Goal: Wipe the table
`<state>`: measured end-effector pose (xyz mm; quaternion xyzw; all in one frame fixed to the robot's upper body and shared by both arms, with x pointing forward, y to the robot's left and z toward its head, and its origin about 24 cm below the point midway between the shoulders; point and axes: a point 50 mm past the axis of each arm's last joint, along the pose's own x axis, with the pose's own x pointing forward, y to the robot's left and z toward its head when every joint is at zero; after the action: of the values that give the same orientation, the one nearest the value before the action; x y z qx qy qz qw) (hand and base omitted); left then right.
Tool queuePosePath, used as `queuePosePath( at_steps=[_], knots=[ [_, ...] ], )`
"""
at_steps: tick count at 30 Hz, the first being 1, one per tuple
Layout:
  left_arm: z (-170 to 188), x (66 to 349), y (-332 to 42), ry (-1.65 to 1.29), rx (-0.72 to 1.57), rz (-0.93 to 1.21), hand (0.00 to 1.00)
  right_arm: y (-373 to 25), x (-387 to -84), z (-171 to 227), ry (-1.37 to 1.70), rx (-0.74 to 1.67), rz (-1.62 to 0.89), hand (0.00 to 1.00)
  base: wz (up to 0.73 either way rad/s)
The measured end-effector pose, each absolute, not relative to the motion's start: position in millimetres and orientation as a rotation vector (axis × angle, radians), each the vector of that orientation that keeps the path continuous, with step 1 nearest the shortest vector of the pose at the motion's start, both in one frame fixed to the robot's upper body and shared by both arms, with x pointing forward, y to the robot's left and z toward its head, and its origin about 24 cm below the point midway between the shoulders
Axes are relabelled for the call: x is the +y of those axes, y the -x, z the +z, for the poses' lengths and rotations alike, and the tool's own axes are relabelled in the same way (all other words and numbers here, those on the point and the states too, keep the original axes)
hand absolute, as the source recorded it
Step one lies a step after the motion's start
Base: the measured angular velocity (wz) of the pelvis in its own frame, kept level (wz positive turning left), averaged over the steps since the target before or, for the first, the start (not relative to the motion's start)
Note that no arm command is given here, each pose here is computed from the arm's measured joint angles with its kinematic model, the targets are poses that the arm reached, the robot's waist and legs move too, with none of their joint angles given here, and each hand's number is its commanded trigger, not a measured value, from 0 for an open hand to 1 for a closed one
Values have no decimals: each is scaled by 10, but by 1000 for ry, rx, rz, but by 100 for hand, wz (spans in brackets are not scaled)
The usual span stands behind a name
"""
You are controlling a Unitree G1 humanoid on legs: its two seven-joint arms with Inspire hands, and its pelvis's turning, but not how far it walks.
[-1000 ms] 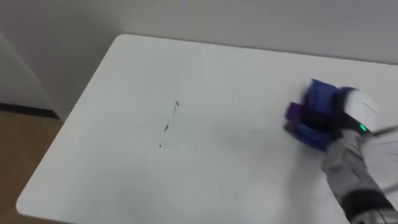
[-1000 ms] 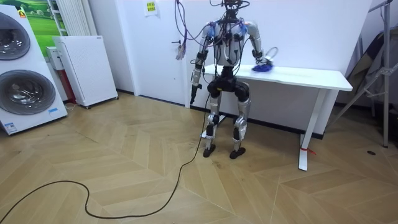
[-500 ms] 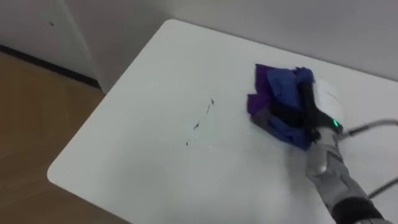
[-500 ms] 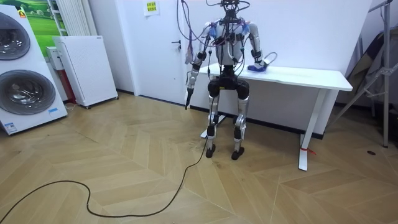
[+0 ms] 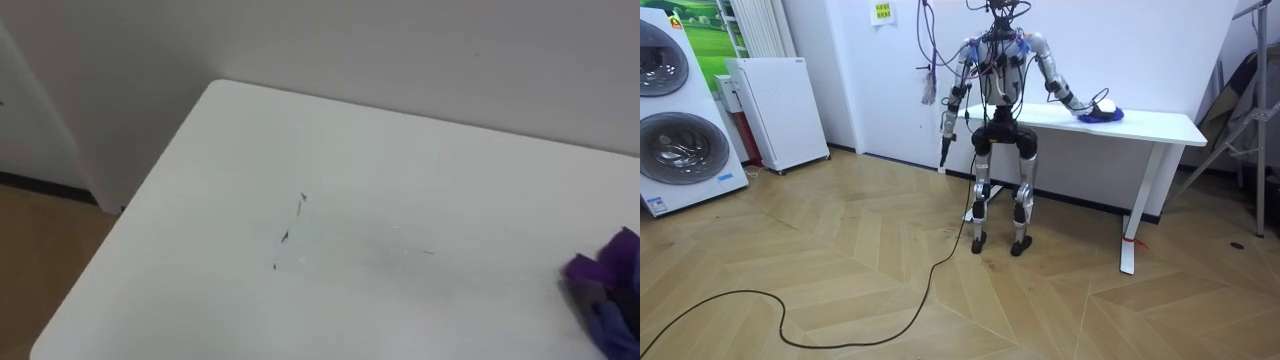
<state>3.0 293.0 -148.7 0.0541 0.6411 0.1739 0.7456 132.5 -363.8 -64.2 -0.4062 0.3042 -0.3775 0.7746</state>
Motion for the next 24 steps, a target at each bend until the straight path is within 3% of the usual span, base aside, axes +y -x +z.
queuePosePath(
  at_steps=[6,11,14,19,24],
  knots=[
    [-1609,2652,-82,-111,1458,281,0,-2129,-3252,-487,939,586,-694,100,-75],
    [-1631,2580,-395,-87,1422,261,0,-3193,-2157,38,1164,226,-269,100,-34],
    [-1631,2559,-442,-76,1388,254,0,-3367,-1766,167,1246,112,-105,100,23],
    [-1608,2682,-285,-102,1423,293,0,-3255,-1948,-14,1221,220,-136,100,72],
    [-1526,2825,-606,-120,1326,334,0,-3102,-2065,-177,1073,230,-188,100,36]
  ],
)
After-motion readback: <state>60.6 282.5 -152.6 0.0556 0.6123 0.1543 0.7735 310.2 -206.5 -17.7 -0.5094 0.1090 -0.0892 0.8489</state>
